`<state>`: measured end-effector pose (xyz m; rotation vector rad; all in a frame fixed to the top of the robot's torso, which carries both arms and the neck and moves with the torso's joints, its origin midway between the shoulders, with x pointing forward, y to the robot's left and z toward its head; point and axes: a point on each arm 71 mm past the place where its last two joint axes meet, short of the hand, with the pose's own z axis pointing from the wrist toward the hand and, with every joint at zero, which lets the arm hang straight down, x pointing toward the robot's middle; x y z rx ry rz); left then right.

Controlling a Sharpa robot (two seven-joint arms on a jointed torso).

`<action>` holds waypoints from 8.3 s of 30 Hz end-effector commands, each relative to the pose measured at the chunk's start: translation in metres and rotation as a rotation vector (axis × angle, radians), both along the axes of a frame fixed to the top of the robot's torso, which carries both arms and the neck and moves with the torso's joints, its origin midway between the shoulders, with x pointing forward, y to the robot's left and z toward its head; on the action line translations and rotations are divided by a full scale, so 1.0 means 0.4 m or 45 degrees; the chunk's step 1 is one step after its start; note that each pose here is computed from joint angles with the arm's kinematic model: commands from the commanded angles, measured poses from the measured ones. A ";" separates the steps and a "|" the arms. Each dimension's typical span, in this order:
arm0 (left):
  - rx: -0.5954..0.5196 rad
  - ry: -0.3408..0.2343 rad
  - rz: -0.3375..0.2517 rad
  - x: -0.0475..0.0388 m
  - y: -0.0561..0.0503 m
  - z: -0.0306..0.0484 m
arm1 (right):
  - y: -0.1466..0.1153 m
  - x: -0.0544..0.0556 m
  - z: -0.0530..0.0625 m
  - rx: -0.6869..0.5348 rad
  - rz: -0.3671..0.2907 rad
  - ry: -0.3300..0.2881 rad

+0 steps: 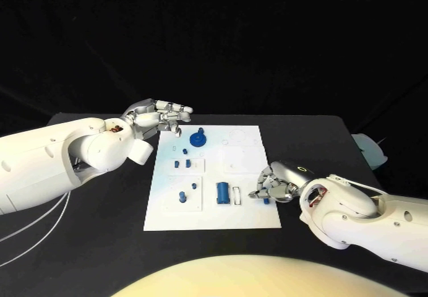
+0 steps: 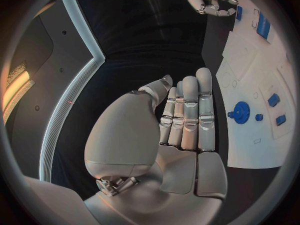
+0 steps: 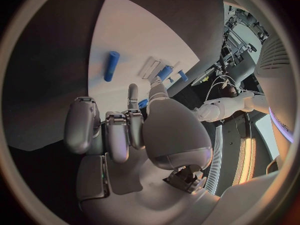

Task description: Assemble the parts on the task board

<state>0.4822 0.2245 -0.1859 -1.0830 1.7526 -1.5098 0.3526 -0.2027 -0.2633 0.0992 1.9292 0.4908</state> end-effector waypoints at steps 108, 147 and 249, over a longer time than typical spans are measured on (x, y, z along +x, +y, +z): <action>-0.012 0.001 -0.041 -0.011 -0.011 0.003 | 0.123 0.008 -0.065 0.027 0.032 0.099; -0.009 0.004 -0.038 -0.011 -0.008 0.003 | 0.133 0.009 -0.074 -0.001 0.059 0.109; -0.004 -0.003 -0.024 -0.009 0.004 0.003 | 0.073 -0.008 -0.049 0.121 0.083 0.054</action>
